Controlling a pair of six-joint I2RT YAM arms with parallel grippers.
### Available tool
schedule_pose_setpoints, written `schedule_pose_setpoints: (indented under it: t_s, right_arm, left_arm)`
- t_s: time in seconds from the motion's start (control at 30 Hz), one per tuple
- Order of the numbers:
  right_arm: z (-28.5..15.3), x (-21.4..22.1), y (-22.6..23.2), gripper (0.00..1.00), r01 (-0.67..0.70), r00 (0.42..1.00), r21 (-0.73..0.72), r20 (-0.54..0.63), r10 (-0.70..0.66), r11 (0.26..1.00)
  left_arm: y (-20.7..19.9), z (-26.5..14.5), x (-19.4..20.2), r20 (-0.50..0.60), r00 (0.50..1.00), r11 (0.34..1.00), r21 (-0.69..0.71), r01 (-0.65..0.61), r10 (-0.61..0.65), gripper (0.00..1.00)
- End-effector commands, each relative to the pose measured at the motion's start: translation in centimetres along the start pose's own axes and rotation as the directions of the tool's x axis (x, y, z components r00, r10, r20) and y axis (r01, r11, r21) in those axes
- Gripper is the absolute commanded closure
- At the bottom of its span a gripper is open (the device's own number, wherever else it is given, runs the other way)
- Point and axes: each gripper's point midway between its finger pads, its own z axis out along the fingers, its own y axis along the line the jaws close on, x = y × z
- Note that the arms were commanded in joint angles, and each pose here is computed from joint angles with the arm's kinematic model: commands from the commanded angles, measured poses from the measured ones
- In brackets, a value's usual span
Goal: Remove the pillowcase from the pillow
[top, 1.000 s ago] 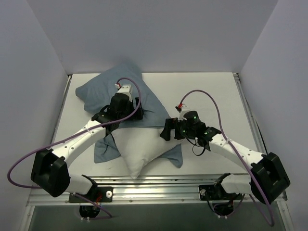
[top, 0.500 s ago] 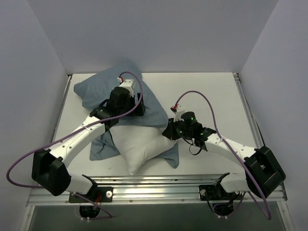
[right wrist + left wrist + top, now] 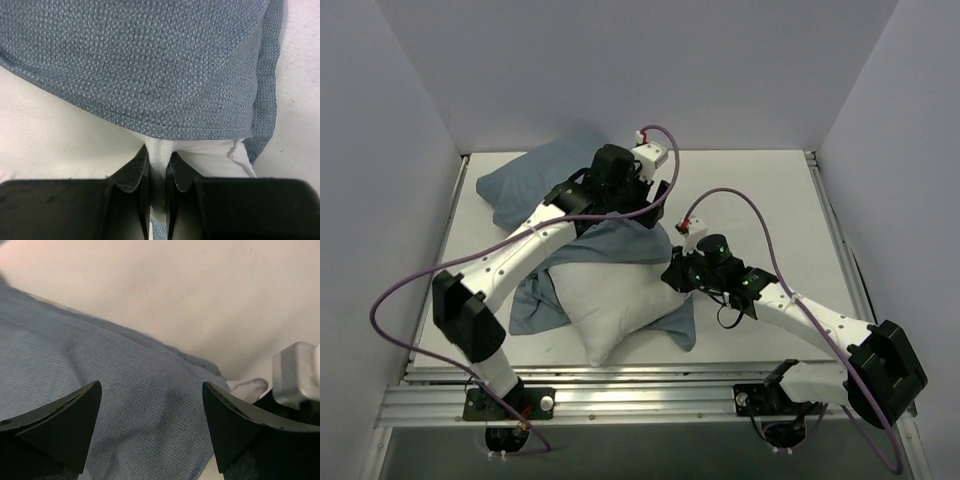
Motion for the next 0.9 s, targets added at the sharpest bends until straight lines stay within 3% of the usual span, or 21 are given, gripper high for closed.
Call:
schedule_pose_setpoints:
  t_s: [0.0, 0.1, 0.23, 0.3, 0.33, 0.47, 0.5, 0.7, 0.8, 0.87]
  right_arm:
    - [-1.0, -1.9, -0.1, 1.00, 0.035, 0.998, 0.049, 0.045, -0.037, 0.998]
    - [-1.2, -2.4, -0.2, 1.00, 0.041, 0.997, 0.064, 0.060, -0.045, 0.997]
    - [-1.3, -2.6, -0.2, 1.00, 0.047, 0.997, 0.068, 0.064, -0.051, 0.997]
    - [-1.2, -2.7, 0.1, 1.00, 0.049, 0.997, 0.064, 0.062, -0.053, 0.997]
    - [-1.3, -2.7, 0.1, 1.00, 0.050, 0.997, 0.066, 0.063, -0.054, 0.997]
    - [-1.8, -2.6, 0.2, 1.00, 0.056, 0.996, 0.082, 0.064, -0.062, 0.995]
    - [-1.9, -2.5, 0.3, 1.00, 0.060, 0.996, 0.081, 0.062, -0.065, 0.995]
    - [-4.6, -2.9, 1.4, 1.00, 0.042, 0.996, 0.065, 0.071, -0.046, 0.997]
    - [-7.7, -3.9, 2.7, 1.00, 0.023, 0.995, 0.038, 0.096, -0.027, 0.999]
    - [-10.6, -6.2, 4.1, 1.00, 0.014, 0.984, -0.005, 0.179, -0.013, 1.000]
  left_arm:
    - [-1.9, 1.4, 3.7, -0.162, 0.980, 0.986, 0.139, -0.092, 0.115, 0.10]
    - [-2.9, 2.6, 5.9, -0.237, 0.960, 0.976, 0.189, -0.104, 0.148, 0.11]
    - [-2.6, 4.4, 8.5, -0.319, 0.933, 0.981, 0.154, -0.120, 0.165, 0.16]
    - [-1.4, 4.9, 9.0, -0.342, 0.926, 0.986, 0.096, -0.139, 0.163, 0.26]
    - [-1.0, 5.2, 9.5, -0.357, 0.920, 0.987, 0.076, -0.144, 0.162, 0.32]
    - [0.3, 5.8, 9.5, -0.356, 0.922, 0.987, 0.010, -0.161, 0.154, 0.76]
    - [0.5, 5.9, 9.3, -0.348, 0.926, 0.987, -0.002, -0.160, 0.150, 0.97]
    - [6.1, 5.8, 5.7, -0.229, 0.973, 0.970, -0.236, -0.056, 0.001, 0.98]
    - [11.4, 5.0, 4.0, -0.156, 0.984, 0.917, -0.399, 0.013, -0.082, 0.98]
    - [14.9, 4.3, 3.4, -0.121, 0.986, 0.871, -0.489, 0.042, -0.116, 0.98]
